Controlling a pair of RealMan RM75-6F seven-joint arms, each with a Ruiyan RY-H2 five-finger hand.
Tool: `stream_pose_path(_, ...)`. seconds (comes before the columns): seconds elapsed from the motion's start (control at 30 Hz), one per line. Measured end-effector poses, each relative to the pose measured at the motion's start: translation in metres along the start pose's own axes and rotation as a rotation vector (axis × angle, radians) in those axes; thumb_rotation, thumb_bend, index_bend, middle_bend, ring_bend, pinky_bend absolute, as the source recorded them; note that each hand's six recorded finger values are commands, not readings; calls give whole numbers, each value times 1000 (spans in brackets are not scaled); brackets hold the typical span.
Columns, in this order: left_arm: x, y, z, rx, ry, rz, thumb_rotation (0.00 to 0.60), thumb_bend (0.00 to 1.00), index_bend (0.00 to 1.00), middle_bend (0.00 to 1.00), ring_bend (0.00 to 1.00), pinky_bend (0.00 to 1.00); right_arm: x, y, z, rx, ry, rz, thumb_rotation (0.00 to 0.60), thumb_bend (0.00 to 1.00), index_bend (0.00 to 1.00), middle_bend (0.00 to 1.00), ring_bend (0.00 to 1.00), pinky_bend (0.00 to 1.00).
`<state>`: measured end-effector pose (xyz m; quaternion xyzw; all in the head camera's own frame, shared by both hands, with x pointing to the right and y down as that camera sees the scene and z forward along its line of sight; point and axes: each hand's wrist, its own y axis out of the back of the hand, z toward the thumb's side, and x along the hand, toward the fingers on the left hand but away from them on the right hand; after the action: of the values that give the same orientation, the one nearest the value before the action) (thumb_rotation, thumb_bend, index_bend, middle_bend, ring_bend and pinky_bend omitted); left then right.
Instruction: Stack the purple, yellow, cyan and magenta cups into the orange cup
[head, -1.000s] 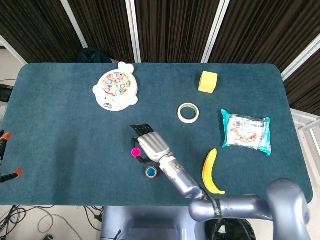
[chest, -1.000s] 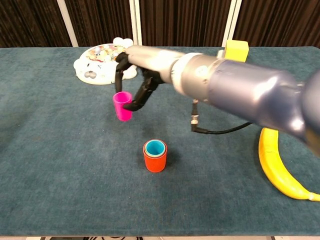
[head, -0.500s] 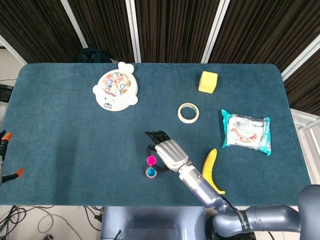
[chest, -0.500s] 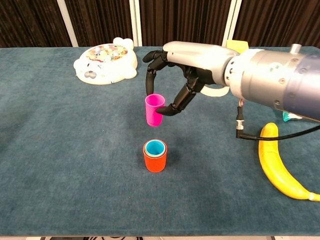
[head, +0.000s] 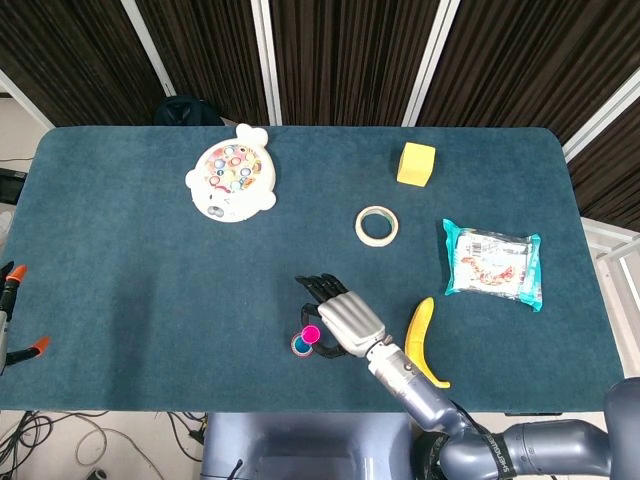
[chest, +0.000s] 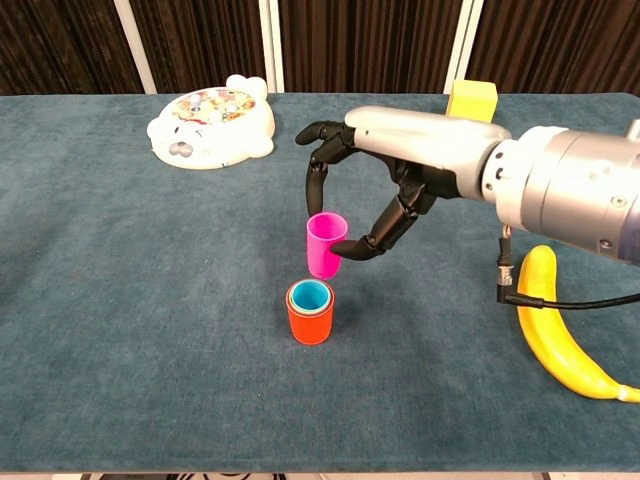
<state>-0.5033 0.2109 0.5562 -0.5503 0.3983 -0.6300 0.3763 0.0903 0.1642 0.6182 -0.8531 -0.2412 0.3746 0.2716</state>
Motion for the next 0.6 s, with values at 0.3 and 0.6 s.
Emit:
stream_pose_path(0.3,0,-2,1,4,-4,-7,600,0,0,0,0,51,5,-11,-2,-9,3,4,600,376,523,0,37,42)
stream_pose_path(0.6,0,-1,1,2,-2,-3,600,0,0,0,0,51,4,-19,-2,-15,8,7,600,376,523,0,37,42)
